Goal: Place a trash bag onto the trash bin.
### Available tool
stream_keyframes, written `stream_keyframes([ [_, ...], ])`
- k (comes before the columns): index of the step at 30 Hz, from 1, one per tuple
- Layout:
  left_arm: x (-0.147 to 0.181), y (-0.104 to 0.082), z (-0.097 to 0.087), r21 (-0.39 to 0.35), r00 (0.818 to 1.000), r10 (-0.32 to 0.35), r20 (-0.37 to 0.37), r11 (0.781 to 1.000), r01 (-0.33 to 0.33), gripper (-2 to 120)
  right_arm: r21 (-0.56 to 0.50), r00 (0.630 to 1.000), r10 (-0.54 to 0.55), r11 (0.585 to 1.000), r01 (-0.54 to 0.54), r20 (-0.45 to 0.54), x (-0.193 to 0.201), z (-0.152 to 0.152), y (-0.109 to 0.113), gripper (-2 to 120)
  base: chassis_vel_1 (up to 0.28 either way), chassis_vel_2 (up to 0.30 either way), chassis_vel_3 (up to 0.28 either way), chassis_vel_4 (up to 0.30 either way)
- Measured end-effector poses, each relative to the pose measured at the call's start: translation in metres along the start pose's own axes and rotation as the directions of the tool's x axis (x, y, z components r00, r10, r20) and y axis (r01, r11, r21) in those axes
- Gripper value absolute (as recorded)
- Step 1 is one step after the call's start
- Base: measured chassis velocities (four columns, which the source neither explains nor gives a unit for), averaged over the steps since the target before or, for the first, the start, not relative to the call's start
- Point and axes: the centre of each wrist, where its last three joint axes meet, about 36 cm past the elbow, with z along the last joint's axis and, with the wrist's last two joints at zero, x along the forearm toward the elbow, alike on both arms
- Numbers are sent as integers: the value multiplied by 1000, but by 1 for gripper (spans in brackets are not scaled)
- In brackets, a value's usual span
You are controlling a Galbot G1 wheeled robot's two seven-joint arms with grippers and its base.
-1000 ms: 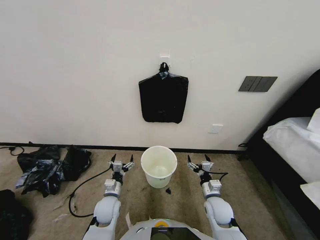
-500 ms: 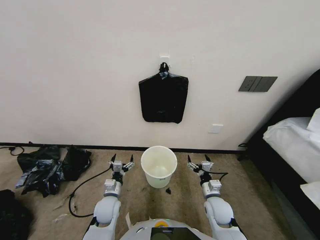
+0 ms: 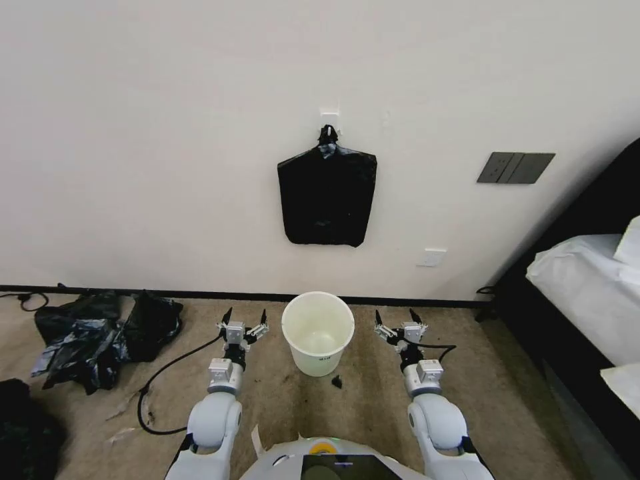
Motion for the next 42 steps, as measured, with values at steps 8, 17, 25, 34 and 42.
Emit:
stream_keyframes([
  [8, 30, -35, 15, -2, 997, 23, 69, 1000, -22, 100, -41, 986, 12, 999, -5, 166, 24, -6, 11, 100, 0, 0, 0, 0],
  [17, 78, -72, 25, -8, 979, 27, 204, 1000, -26, 100, -90, 955, 62, 995, -37, 292, 37, 3, 24, 100, 0, 0, 0, 0],
  [25, 80, -73, 26, -7, 977, 21, 210, 1000, -20, 100, -87, 957, 63, 995, -40, 282, 25, 8, 28, 100, 0, 0, 0, 0],
  [34, 27, -39, 18, -40, 962, 84, 261, 996, -76, 100, -65, 960, 19, 998, -1, 281, 19, 5, 22, 100, 0, 0, 0, 0],
  [42, 14, -1, -5, -61, 962, 79, 263, 996, -66, 100, -259, 961, -68, 956, 139, 268, -8, -31, 31, 100, 0, 0, 0, 0],
])
